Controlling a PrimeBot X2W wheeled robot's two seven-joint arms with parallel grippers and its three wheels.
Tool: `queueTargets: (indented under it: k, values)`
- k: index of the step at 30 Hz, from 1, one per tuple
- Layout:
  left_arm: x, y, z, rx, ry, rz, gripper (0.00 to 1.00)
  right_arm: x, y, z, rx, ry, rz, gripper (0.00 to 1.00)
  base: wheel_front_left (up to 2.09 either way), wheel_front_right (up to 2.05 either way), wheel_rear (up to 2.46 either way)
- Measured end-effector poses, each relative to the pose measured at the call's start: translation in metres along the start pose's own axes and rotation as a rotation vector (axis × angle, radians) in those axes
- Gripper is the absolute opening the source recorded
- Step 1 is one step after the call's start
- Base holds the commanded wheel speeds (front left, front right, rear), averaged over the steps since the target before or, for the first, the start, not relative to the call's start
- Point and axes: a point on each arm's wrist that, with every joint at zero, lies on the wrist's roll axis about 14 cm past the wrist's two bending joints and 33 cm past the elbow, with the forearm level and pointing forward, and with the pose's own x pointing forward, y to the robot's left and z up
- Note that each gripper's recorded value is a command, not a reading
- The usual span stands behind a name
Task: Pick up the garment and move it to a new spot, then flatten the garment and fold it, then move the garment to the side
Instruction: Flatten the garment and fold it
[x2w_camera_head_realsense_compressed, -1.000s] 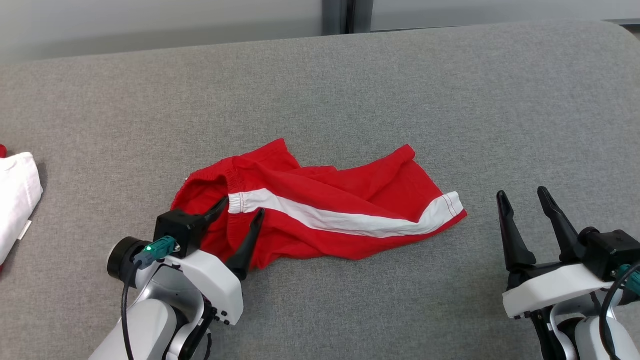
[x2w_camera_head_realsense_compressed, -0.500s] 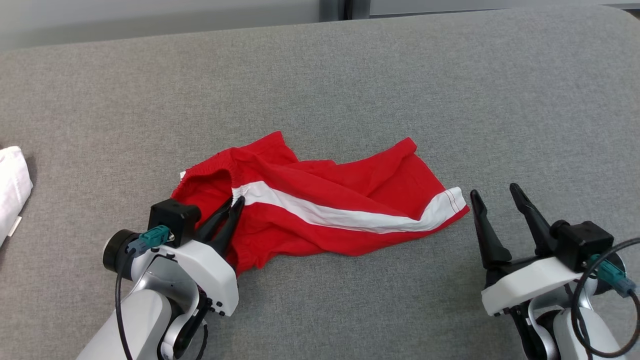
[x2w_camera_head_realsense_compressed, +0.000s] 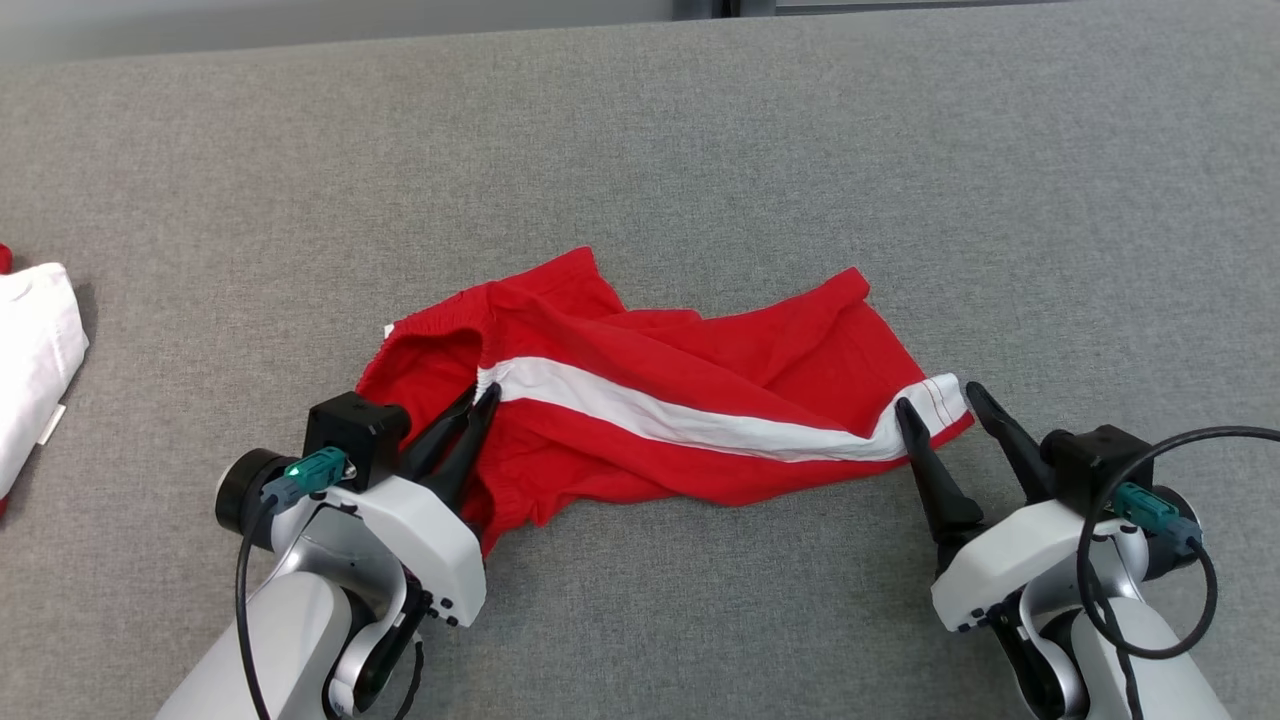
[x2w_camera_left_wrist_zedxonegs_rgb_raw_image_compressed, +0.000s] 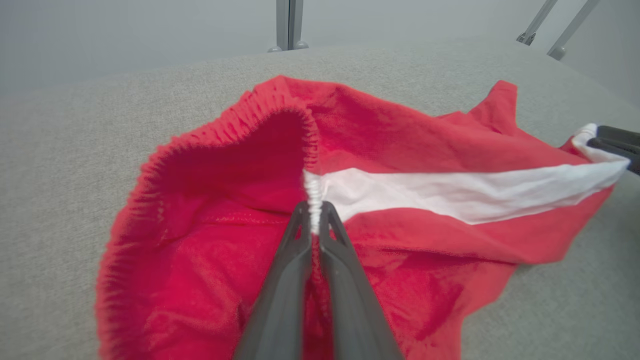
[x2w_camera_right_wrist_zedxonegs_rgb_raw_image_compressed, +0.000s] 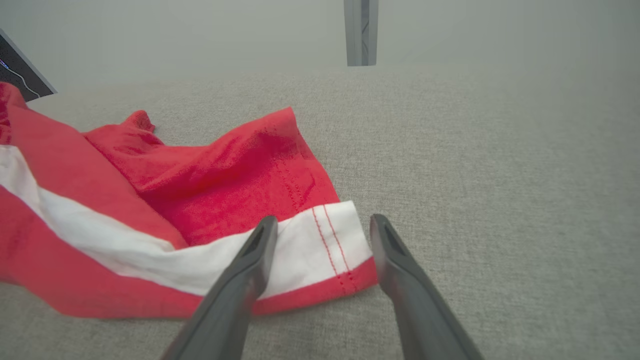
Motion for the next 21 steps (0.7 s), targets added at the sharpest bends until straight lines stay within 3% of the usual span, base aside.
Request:
queueTargets:
  k: [1,3,5,14,21]
  values:
    - [0.0,0.0,0.0,-0.001,-0.001,0.001,0.0,0.001,0.0,-0.002,0.003,0.009,0.002,0.52,0.0,0.0,0.0]
    - [0.0,0.001,-0.001,-0.002,-0.003,0.001,0.0,0.001,0.001,-0.008,0.009,0.035,0.007,0.36,0.0,0.0,0.0]
    - [0.001,0.001,-0.001,-0.003,-0.002,0.001,0.0,0.002,0.002,-0.013,0.016,0.059,0.011,0.0,0.0,0.0,0.0]
    - [0.003,0.003,0.001,-0.004,-0.018,0.002,0.0,0.006,0.001,-0.01,0.024,0.061,0.018,0.0,0.0,0.0,0.0]
    - [0.001,0.002,0.006,-0.001,-0.033,0.003,0.0,0.004,0.001,0.016,0.018,-0.036,0.017,0.0,0.0,0.0,0.0]
